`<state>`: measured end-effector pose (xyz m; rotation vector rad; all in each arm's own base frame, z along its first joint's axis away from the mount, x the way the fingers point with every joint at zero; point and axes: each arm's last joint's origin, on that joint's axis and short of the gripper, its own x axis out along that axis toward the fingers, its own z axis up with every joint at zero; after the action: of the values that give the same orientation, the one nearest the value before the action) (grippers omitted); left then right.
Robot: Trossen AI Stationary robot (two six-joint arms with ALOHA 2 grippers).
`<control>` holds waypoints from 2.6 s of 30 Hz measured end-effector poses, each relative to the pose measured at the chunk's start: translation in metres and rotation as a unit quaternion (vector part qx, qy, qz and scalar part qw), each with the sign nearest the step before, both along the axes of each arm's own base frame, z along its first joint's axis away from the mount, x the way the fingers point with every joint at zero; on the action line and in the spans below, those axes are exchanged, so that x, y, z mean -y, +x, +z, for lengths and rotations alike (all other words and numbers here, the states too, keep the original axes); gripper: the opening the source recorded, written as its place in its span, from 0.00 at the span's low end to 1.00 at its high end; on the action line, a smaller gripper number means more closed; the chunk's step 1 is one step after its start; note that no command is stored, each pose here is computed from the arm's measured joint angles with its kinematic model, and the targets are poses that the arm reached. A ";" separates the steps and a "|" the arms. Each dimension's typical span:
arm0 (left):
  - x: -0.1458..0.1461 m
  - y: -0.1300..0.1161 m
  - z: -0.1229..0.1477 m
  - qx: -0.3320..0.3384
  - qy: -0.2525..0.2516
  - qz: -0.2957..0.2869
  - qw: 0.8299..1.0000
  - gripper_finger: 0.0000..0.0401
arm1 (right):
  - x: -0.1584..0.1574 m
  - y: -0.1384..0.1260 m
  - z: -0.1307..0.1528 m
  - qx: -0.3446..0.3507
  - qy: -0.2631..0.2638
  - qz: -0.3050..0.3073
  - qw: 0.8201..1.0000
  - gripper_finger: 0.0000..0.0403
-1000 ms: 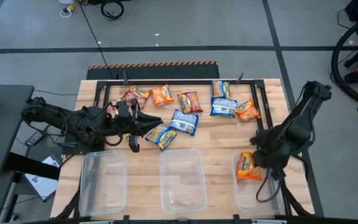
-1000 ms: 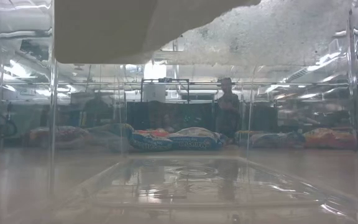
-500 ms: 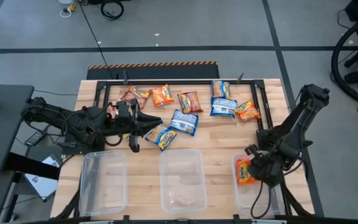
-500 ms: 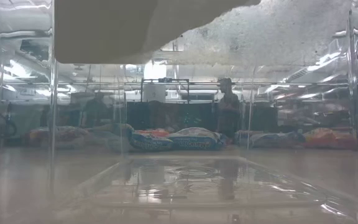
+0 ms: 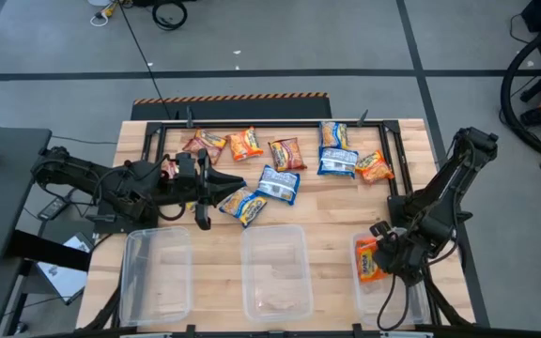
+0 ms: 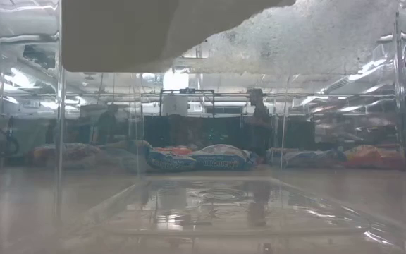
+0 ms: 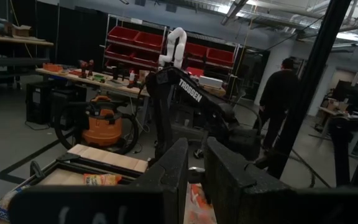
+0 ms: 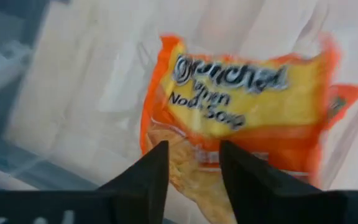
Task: Sort Maruchan noodles
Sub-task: Adjust the orange noodle pack on the right transparent bin
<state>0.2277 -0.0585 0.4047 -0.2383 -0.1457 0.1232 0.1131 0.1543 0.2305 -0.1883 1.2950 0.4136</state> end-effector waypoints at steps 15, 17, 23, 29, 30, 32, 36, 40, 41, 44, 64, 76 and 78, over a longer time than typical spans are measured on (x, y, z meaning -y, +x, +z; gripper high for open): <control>0.000 0.000 0.000 0.000 -0.002 0.000 1.000 0.14 | 0.013 0.008 0.014 0.054 -0.033 -0.093 0.994 0.52; 0.000 0.000 0.000 0.000 -0.002 0.000 1.000 0.14 | 0.014 0.008 0.009 0.029 -0.024 -0.100 0.994 0.55; 0.000 0.000 0.000 0.000 -0.001 0.000 1.000 0.14 | 0.014 0.004 0.001 -0.005 -0.012 -0.122 0.992 0.65; 0.000 0.000 0.000 0.000 0.000 0.000 1.000 0.14 | 0.023 0.002 -0.013 -0.020 -0.031 -0.192 0.981 0.68; 0.000 0.000 0.000 0.000 0.000 0.000 1.000 0.14 | 0.023 0.002 -0.014 -0.029 -0.027 -0.196 0.980 0.67; 0.000 0.000 0.000 0.000 -0.002 0.000 1.000 0.14 | 0.021 0.002 -0.011 -0.037 -0.021 -0.194 0.980 0.66; 0.000 0.000 0.000 0.000 -0.002 -0.001 1.000 0.14 | 0.022 0.002 -0.003 -0.024 -0.036 -0.193 0.980 0.65; 0.000 0.000 0.000 -0.001 0.000 0.000 1.000 0.14 | 0.023 -0.002 -0.004 -0.009 -0.077 -0.155 0.985 0.65; 0.000 0.000 0.000 -0.001 0.000 0.000 1.000 0.14 | 0.023 -0.002 -0.006 -0.005 -0.093 -0.142 0.985 0.65; 0.000 0.000 -0.001 -0.002 0.001 0.000 1.000 0.14 | 0.021 -0.002 -0.017 0.002 -0.121 -0.121 0.985 0.65; 0.000 0.000 -0.001 -0.003 0.001 -0.001 1.000 0.14 | 0.027 0.000 -0.035 -0.012 -0.166 -0.177 0.970 0.06; 0.000 0.000 -0.001 -0.003 0.001 -0.001 1.000 0.14 | 0.032 -0.002 0.000 0.022 -0.224 -0.249 0.942 0.02; 0.000 0.000 -0.001 -0.003 0.001 -0.001 1.000 0.14 | 0.033 -0.003 -0.002 0.035 -0.227 -0.272 0.935 0.01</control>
<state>0.2277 -0.0588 0.4039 -0.2362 -0.1400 0.1218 0.1099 0.1217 0.2281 -0.2179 1.2958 -0.3693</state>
